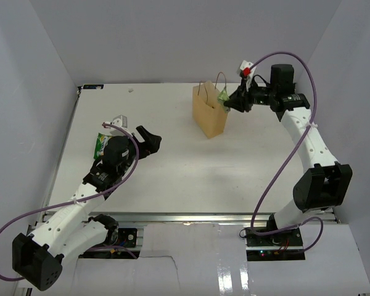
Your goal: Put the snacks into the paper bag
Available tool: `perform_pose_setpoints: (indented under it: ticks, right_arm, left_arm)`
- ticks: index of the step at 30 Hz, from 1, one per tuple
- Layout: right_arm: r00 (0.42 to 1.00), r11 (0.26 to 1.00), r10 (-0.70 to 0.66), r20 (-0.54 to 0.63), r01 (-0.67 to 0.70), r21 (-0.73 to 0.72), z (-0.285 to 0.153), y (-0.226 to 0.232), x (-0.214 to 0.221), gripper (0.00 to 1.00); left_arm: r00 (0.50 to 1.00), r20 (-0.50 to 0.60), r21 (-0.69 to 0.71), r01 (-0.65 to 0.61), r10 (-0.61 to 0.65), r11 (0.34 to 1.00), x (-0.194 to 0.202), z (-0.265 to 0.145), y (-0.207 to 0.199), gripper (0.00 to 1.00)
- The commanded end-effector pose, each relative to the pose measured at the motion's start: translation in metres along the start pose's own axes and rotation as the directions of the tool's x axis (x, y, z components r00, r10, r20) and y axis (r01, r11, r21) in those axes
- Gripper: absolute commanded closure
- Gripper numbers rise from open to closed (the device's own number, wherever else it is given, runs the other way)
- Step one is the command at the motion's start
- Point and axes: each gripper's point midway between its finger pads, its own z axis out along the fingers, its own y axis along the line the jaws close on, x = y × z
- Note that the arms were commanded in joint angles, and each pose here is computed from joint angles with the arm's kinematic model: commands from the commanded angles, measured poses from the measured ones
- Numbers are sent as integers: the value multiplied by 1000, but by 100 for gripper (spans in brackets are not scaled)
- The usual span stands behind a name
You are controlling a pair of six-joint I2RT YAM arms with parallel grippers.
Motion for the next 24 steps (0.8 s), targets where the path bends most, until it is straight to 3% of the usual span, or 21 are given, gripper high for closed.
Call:
perform_pose_setpoints:
  ticks: [1, 2, 4, 6, 9, 15, 24]
  right_arm:
    - [988, 999, 47, 146, -49, 14, 19, -21, -54, 89]
    - [981, 1000, 0, 196, -3, 14, 20, -26, -76, 89]
    - [972, 997, 60, 226, -48, -56, 33, -25, -85, 89]
    - [952, 990, 34, 303, 9, -139, 33, -17, -115, 88]
    - [926, 967, 145, 347, -58, -250, 46, -9, -131, 88]
    - [916, 980, 143, 374, -78, -183, 56, -31, -134, 87]
    - [910, 988, 49, 411, 16, -152, 57, -45, -142, 87]
  left_arm:
    - [999, 41, -2, 0, 1, 1000, -18, -8, -5, 2]
    - [999, 50, 2, 6, -6, 1000, -21, -11, -6, 2]
    - [999, 52, -7, 10, -10, 1000, -20, -13, -4, 2]
    - [998, 58, -7, 16, -15, 1000, -22, -15, -4, 2]
    - [998, 57, -12, 12, -11, 1000, -23, -15, -4, 2]
    - [998, 59, -17, 7, -6, 1000, -27, -15, -7, 2]
    - [999, 45, -21, -3, 4, 1000, -27, -9, -9, 2]
